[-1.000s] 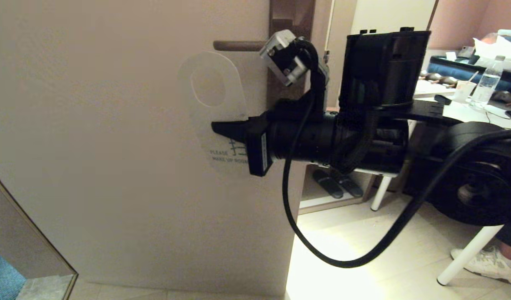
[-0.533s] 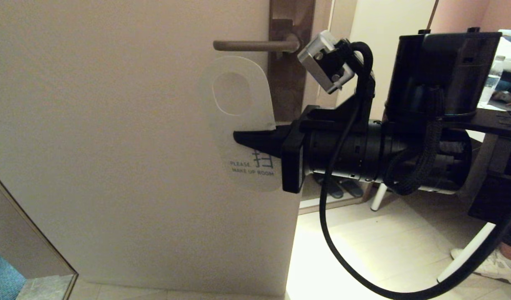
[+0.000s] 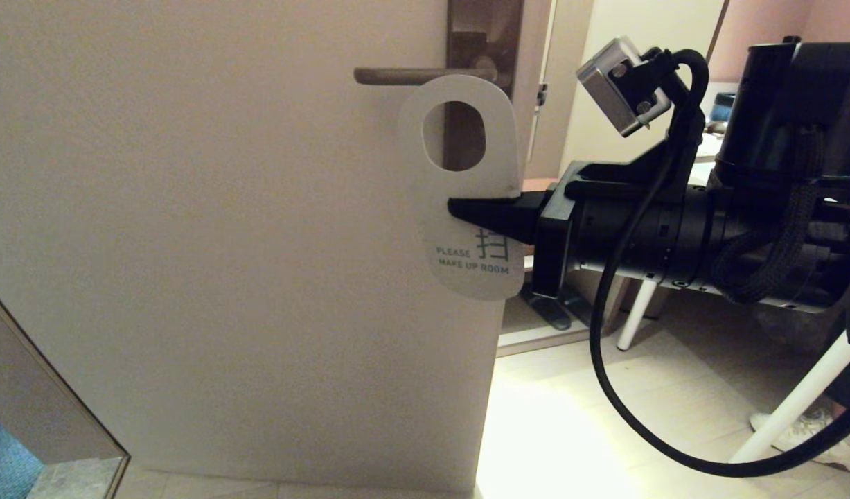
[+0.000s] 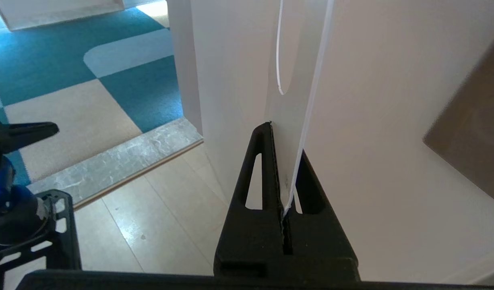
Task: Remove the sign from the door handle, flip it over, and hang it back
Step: Hand it to the other hand
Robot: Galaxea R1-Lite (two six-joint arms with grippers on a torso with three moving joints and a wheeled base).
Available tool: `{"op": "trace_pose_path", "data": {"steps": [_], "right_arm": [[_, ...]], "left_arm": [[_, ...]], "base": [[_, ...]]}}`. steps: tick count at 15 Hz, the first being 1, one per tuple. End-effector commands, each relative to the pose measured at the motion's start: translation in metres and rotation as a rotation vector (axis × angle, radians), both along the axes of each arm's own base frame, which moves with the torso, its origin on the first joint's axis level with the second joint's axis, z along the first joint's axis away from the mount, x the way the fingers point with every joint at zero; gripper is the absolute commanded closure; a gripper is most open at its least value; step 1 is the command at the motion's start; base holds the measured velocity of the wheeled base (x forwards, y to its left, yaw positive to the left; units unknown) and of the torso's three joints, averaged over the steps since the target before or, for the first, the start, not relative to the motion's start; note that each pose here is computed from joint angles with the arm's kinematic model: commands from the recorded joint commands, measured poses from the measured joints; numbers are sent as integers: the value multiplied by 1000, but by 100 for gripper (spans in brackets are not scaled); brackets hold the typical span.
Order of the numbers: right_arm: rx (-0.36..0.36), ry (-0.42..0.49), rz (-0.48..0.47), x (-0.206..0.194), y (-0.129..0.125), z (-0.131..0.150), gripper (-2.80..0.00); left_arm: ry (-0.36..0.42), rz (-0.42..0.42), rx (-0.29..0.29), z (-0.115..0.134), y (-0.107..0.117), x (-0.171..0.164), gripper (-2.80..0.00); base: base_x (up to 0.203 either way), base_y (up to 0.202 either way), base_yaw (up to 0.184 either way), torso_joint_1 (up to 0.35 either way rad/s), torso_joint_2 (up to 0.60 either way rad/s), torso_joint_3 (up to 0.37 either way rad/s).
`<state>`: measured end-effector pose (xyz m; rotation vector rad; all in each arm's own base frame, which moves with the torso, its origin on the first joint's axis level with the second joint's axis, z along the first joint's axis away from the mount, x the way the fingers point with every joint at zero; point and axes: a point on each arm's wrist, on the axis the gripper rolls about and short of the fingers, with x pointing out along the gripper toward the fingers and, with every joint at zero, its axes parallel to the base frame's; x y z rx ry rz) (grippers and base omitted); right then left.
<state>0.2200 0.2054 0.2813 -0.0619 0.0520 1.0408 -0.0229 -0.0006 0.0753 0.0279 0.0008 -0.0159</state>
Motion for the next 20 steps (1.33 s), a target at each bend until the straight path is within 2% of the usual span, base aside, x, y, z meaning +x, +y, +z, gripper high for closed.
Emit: {"op": "trace_pose_path", "data": {"steps": [1,6,15,17,20], "right_arm": [[-13,11,2,-1,-2,-6,0],[-87,31,12,0,0,-29,0],[-79,26,52,4,6,-27,0],[-66,13,65,6,8,-22,0],[-62,9,68,11,13,-21,0]], "left_arm": [[0,1,1,0,0,0,0],[0,10,0,0,0,0,0],[-2,-6,51,1,0,0,0],[-41,-40,55,15,-1,-3,0],[-10,-99,49,50,-2,5,0]], "base": [[0,0,0,0,0,0],[0,0,0,0,0,0],[0,0,0,0,0,0],[0,0,0,0,0,0],[0,0,0,0,0,0]]}}
